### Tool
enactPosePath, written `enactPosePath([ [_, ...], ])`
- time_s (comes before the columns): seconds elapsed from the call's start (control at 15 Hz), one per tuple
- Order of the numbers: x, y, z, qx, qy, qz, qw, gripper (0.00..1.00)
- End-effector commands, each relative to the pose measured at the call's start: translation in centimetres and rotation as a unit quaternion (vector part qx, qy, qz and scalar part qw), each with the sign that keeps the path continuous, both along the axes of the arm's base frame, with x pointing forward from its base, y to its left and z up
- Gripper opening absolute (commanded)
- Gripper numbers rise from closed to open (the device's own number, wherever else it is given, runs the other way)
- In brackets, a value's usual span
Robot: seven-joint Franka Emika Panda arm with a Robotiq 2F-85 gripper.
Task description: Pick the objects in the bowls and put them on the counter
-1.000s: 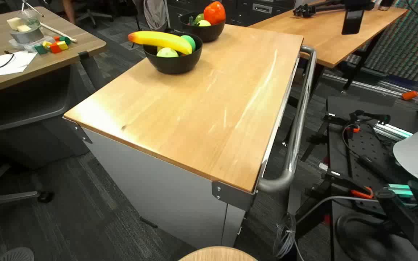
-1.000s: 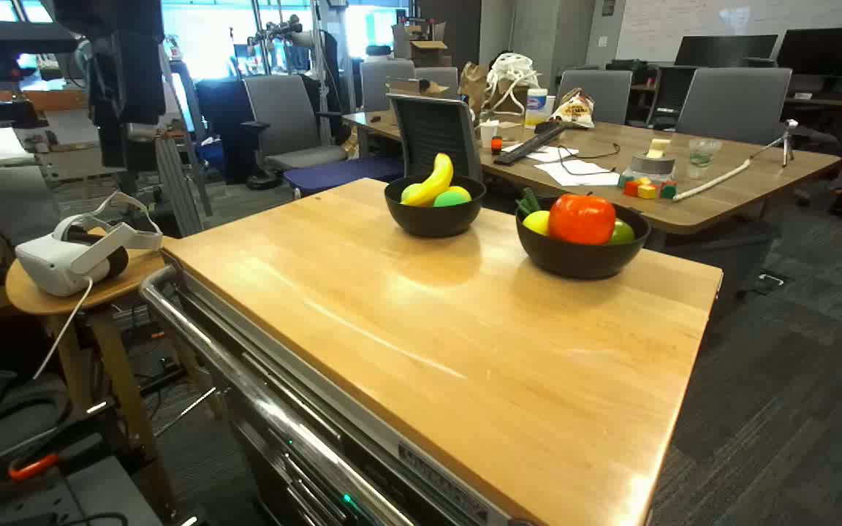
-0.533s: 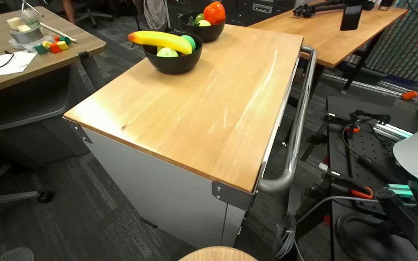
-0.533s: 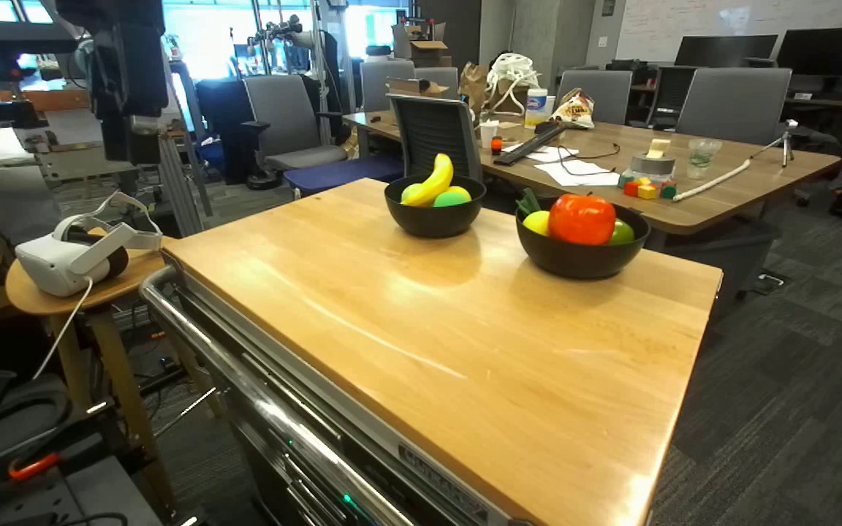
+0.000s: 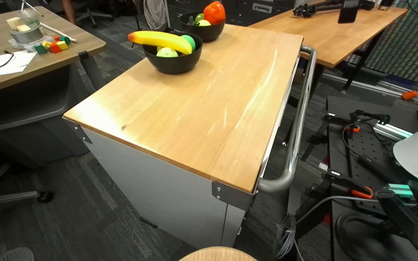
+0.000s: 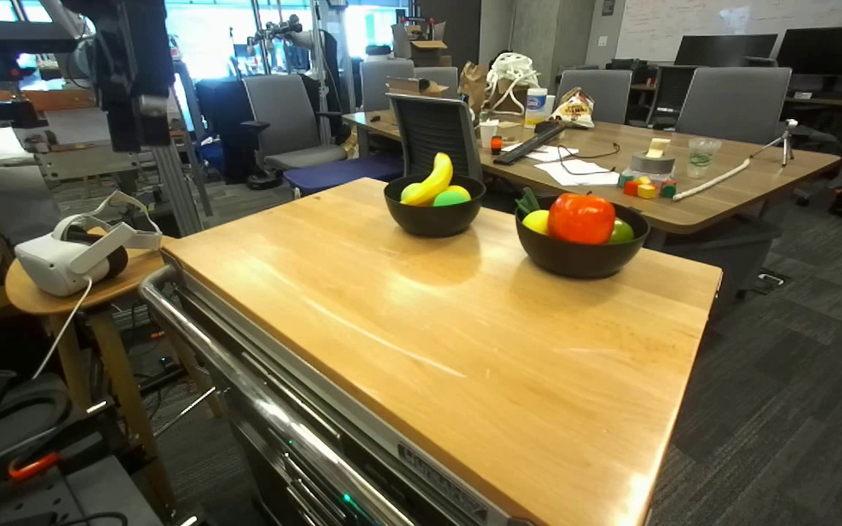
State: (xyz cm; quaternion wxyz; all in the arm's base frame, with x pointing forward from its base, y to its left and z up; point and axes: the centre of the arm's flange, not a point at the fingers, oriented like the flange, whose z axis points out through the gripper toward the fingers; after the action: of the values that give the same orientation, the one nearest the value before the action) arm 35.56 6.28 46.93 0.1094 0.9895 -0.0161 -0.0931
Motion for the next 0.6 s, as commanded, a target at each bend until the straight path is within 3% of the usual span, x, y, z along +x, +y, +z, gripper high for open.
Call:
enactPosePath([
  [0.0,0.6,3.4,8.8,-0.082,-0.045,0.036,0.9950,1.00],
  [0.2,2.2,7.1,15.1,-0.151,-0.103,0.056,0.9815,1.00],
  [0.27,0.0,4.8,11.0,-0.115,-0.083,0.054,0.9884,1.00],
  [0.4,0.2,6.5,13.7,-0.134,-0.108,0.063,0.9830,1.00],
  [0.53,0.6,6.7,14.0,-0.137,-0.109,0.064,0.9825,1.00],
])
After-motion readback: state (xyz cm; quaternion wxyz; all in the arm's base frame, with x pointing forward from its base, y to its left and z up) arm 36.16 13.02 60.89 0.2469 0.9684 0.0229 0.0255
